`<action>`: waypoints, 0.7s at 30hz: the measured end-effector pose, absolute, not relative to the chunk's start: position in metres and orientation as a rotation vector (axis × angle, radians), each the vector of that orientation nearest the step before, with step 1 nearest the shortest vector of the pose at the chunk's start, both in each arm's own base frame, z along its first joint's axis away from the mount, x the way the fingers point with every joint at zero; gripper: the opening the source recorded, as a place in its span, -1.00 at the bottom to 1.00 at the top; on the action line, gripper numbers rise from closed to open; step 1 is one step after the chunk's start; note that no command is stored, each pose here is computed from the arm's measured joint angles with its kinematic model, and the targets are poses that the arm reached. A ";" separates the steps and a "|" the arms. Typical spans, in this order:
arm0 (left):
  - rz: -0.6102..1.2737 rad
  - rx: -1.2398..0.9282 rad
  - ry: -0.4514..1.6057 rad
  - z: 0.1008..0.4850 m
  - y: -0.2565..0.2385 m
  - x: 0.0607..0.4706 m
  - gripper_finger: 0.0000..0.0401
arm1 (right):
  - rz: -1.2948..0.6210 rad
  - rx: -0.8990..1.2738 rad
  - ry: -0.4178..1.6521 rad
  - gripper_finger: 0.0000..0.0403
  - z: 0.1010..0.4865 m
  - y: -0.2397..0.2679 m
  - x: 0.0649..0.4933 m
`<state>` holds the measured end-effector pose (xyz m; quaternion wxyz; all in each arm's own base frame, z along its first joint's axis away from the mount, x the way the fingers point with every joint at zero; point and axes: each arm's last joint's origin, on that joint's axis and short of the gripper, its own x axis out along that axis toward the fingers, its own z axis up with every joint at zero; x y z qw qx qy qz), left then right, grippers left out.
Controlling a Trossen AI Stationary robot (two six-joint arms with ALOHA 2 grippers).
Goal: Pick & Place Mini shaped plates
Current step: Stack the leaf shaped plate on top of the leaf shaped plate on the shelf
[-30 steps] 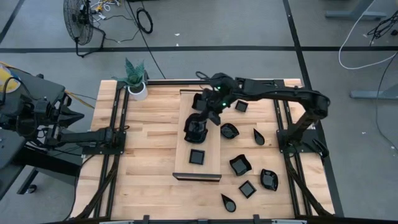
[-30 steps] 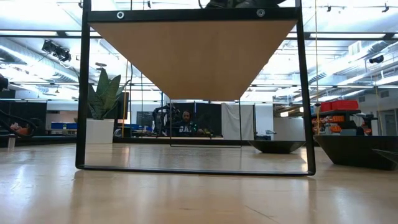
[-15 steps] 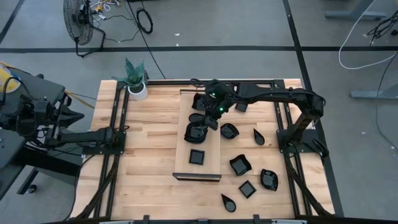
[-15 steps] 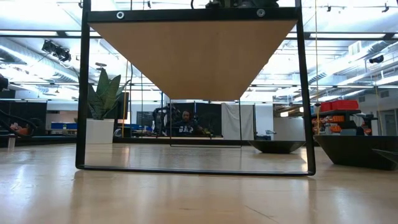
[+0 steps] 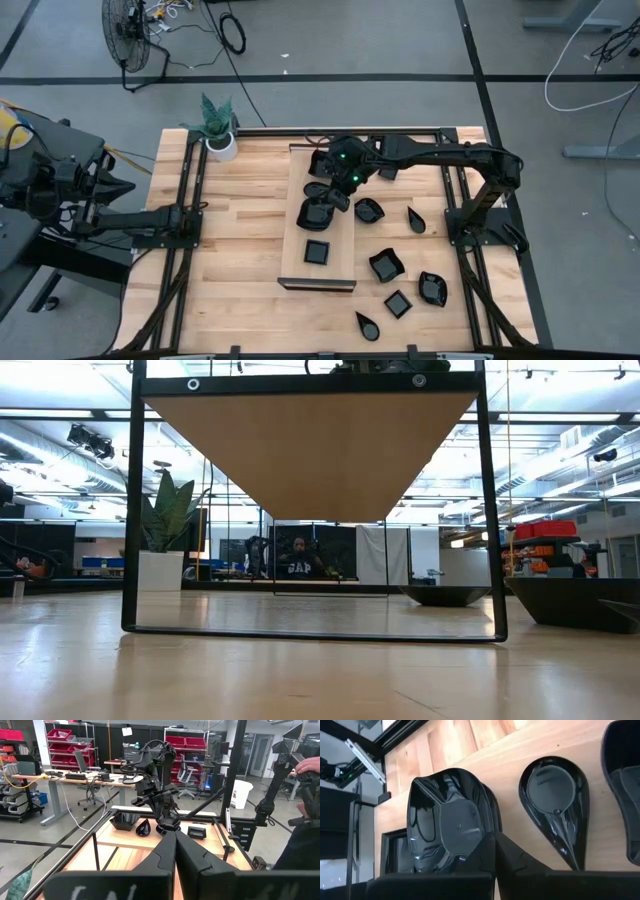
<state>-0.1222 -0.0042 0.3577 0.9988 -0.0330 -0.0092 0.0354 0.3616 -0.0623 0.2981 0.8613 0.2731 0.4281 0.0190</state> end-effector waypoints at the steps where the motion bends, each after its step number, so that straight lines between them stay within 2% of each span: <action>1: 0.071 -0.066 -0.018 0.358 -0.004 -0.122 -0.93 | 0.034 0.577 0.895 -1.00 0.298 -0.062 0.362; 7: 0.071 -0.066 -0.018 0.358 -0.004 -0.122 -0.93 | 0.026 0.586 0.891 -0.90 0.299 -0.063 0.362; 21: 0.071 -0.067 -0.018 0.358 -0.004 -0.122 -0.93 | 0.031 0.576 0.880 -0.43 0.304 -0.063 0.358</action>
